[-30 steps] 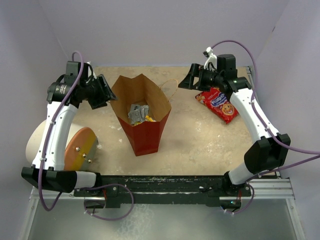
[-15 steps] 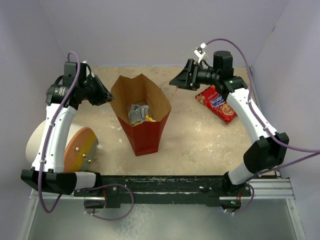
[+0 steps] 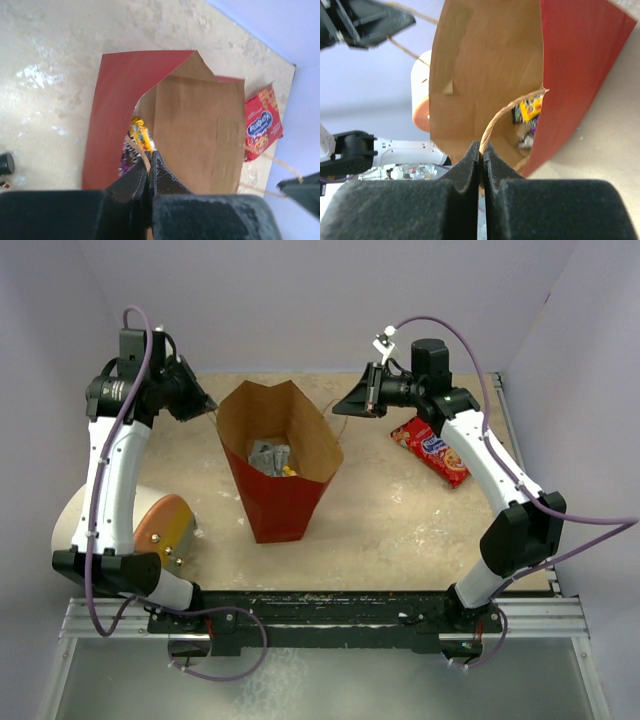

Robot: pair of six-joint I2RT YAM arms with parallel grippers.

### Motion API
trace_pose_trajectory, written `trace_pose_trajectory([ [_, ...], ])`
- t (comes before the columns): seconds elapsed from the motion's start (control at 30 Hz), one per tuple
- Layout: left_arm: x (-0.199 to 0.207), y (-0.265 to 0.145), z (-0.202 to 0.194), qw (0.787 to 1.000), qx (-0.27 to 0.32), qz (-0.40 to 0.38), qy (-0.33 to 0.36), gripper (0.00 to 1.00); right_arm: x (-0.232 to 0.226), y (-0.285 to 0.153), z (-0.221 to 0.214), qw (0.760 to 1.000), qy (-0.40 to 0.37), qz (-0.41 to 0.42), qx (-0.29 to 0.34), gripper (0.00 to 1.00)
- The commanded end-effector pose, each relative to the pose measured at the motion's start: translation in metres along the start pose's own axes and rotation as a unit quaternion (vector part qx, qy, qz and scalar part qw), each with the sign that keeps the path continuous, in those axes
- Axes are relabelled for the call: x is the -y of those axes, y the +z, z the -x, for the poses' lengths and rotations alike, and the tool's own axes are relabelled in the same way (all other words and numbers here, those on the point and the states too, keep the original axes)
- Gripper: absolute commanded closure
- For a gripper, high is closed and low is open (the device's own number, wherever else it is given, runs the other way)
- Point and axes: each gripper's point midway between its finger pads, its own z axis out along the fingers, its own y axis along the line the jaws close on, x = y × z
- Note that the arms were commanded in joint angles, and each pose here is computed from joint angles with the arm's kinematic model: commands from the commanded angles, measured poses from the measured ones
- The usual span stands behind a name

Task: Take the snacks out of the paper bag
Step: Adjust the paper bag at the center of the board.

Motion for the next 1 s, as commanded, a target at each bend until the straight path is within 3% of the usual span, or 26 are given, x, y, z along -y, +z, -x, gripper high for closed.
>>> trace_pose_trajectory([
  [0.0,0.019,-0.016,0.067,0.994,0.103,-0.029,0.012,1.0,-0.044,0.006,-0.004,0.998,-0.033,0.049,-0.004,0.97],
  [0.23,0.053,-0.012,0.091,0.982,0.126,-0.116,0.079,1.0,-0.038,0.033,-0.056,0.998,-0.02,0.043,-0.048,0.97],
  [0.43,0.077,-0.002,0.057,0.969,0.058,-0.219,0.099,1.0,-0.011,0.031,-0.106,0.995,-0.013,0.012,-0.093,0.96],
  [0.57,0.088,0.002,0.039,0.958,0.025,-0.277,0.076,1.0,0.018,0.015,-0.129,0.99,-0.034,-0.056,-0.124,0.96],
  [0.73,0.099,0.013,0.016,0.942,-0.032,-0.334,0.027,1.0,0.039,0.007,-0.153,0.984,-0.032,-0.078,-0.154,0.96],
  [0.97,0.124,0.005,-0.04,0.931,-0.079,-0.355,0.035,1.0,0.059,-0.013,-0.189,0.98,-0.037,-0.093,-0.173,0.95],
])
